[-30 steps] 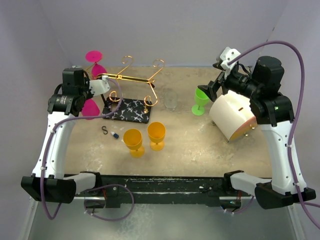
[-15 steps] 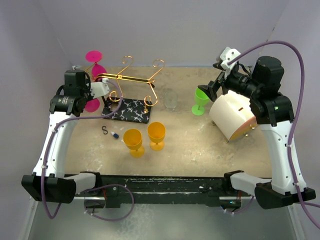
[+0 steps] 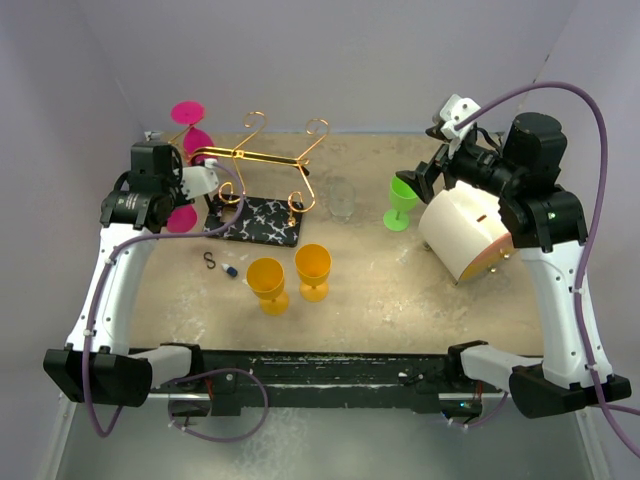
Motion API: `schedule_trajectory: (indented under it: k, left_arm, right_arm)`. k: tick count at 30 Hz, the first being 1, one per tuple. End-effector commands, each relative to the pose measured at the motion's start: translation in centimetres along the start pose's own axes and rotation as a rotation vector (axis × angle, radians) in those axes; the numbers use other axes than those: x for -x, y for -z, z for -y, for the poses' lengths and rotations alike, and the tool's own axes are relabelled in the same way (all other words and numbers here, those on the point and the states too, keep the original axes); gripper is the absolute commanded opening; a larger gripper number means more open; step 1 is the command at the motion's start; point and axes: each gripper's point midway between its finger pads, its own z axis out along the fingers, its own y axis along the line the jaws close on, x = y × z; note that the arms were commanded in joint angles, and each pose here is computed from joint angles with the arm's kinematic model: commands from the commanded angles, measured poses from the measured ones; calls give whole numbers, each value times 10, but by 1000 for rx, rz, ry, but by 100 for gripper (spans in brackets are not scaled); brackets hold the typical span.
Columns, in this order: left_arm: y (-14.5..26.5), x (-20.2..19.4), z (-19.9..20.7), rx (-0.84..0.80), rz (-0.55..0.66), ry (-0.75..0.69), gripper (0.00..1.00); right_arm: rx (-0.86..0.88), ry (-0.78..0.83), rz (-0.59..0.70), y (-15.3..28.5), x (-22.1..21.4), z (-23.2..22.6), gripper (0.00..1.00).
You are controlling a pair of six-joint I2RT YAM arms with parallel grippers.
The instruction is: Place the wine glass upside down on the wine glass rack
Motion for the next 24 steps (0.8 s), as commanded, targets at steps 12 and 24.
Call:
schedule_trajectory:
  k: [12, 24]
  left_arm:
    - [20, -1, 0, -16, 37, 41, 71]
    - [64, 3, 7, -122, 138, 89, 79]
  right_arm:
    - [-19, 3, 20, -1, 1, 7, 100]
    - [-50, 20, -31, -2, -13, 12, 100]
